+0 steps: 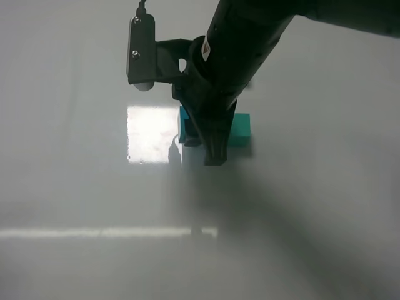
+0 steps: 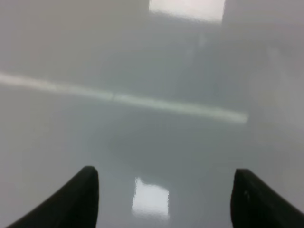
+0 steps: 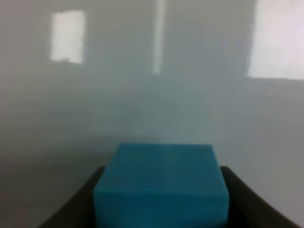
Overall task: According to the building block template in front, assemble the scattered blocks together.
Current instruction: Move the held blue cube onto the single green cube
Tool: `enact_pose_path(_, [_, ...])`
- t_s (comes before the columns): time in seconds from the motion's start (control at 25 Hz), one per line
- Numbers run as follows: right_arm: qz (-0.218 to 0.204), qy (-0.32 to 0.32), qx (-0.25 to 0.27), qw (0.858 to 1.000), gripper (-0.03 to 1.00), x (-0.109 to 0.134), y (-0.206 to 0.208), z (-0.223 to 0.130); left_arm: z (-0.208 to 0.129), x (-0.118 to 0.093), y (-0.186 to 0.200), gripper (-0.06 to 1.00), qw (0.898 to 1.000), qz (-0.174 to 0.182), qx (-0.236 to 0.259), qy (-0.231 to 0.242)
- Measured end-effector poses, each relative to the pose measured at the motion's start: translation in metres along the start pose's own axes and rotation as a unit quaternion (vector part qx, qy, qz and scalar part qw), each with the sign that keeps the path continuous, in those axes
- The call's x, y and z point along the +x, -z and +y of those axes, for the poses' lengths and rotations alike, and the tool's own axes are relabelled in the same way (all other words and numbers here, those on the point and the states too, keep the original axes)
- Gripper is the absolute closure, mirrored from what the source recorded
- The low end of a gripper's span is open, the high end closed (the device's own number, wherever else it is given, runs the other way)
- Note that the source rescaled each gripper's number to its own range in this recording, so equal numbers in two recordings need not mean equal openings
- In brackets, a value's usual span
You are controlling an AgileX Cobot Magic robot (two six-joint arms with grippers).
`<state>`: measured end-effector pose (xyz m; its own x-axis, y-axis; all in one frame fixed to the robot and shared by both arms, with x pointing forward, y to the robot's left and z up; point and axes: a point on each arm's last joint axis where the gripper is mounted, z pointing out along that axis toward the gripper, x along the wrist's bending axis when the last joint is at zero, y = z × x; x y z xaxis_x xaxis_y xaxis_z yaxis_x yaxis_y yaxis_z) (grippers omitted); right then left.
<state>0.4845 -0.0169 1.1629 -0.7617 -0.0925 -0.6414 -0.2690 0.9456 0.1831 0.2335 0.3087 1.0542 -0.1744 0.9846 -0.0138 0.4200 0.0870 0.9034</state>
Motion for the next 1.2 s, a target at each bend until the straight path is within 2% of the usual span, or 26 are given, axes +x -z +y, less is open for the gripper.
enact_pose_path(0.12, [0.0,-0.005,0.008,1.0,0.78,-0.001,-0.005,-0.003,0.0,0.0,0.0,0.37,1.0,0.0,0.0,0.0])
enact_pose_path(0.44, [-0.002,-0.066,0.033,0.997,0.78,-0.011,-0.014,-0.021,0.0,0.0,0.0,0.37,1.0,0.0,0.0,0.0])
enact_pose_path(0.88, [0.004,-0.071,0.033,0.997,0.78,-0.01,-0.016,-0.021,0.0,0.0,0.0,0.37,1.0,0.0,0.0,0.0])
enact_pose_path(1.2, [0.018,-0.07,0.052,0.996,0.78,-0.008,-0.029,-0.024,0.0,0.0,0.0,0.37,1.0,0.0,0.0,0.0])
